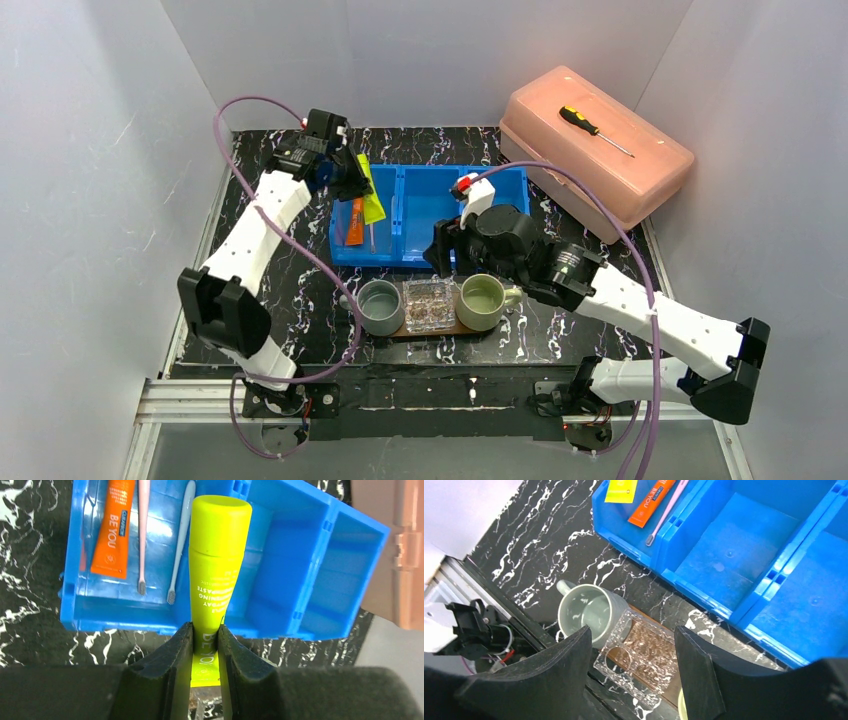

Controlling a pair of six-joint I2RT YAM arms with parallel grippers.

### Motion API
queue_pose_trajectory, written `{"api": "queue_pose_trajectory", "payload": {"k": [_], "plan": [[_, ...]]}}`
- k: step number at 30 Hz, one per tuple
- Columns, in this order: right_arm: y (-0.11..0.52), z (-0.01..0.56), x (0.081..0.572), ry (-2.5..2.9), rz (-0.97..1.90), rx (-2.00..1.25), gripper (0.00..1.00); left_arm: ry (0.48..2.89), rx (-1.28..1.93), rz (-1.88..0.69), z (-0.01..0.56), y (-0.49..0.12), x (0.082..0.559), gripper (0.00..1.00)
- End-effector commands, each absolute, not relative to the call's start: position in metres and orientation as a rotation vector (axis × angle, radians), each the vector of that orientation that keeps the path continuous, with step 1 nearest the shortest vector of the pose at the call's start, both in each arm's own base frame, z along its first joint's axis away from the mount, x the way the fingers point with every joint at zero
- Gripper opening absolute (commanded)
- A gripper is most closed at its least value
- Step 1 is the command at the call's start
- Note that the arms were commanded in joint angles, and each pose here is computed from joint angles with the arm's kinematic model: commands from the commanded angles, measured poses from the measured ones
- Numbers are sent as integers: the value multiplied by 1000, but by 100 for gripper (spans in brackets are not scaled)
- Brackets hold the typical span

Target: Prepare toiletry sets of a toothbrush and toothpaste on the tray

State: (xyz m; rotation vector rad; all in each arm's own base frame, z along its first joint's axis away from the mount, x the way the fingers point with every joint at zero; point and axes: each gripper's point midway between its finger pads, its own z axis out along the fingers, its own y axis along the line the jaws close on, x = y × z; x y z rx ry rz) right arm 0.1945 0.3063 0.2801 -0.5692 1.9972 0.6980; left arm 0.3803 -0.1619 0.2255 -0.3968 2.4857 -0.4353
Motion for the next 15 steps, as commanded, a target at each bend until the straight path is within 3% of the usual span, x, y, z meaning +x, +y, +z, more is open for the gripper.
{"api": "queue_pose_trajectory", "payload": {"k": [1,15], "plan": [[331,309,202,1905,883,-390,70,2428,-502,-556,256,-161,351,0],[374,314,209,1850,1091,-284,73,2442,-828,-957,251,-176,294,0]]}}
